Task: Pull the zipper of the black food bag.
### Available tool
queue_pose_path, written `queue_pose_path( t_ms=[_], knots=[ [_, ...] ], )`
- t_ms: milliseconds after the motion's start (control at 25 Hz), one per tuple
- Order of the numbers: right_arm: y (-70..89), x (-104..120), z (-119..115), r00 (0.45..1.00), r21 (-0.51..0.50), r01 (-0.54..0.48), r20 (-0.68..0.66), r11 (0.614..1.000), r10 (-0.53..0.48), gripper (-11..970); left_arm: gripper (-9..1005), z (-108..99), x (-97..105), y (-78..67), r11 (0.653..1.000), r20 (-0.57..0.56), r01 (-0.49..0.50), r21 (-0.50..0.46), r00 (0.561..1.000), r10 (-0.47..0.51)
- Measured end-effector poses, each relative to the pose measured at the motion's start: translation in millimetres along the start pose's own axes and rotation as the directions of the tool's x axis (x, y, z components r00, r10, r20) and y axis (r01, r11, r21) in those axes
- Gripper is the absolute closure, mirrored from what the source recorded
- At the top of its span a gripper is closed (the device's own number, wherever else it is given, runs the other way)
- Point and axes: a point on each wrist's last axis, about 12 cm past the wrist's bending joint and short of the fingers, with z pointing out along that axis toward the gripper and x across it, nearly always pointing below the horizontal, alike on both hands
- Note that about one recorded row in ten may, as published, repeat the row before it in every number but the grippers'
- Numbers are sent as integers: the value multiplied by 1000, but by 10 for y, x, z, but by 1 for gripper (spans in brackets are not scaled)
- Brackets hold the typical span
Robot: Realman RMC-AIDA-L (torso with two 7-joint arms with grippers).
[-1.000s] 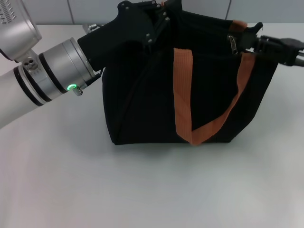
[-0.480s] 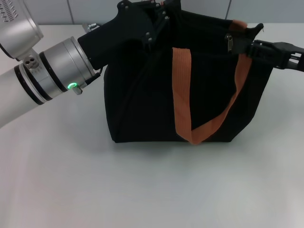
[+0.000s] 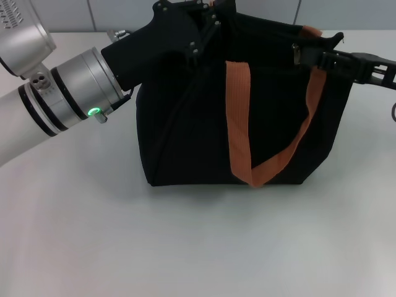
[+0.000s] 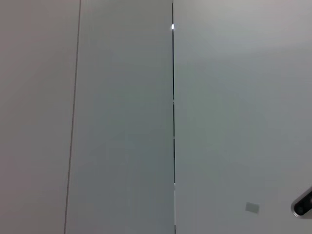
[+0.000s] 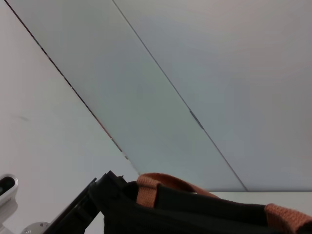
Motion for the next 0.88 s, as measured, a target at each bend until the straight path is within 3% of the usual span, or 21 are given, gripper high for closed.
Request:
queue_pose_path(
  t_ms=[320, 880],
  knots=[
    [83, -1, 187, 996, -61, 30, -80, 998, -35, 650, 968, 10, -8, 1, 1000, 2, -2, 3, 1000, 2],
    [51, 8, 184, 998, -36, -6, -63, 999, 4, 651, 968, 9, -6, 2, 1000, 1, -2, 1, 1000, 2]
  ],
)
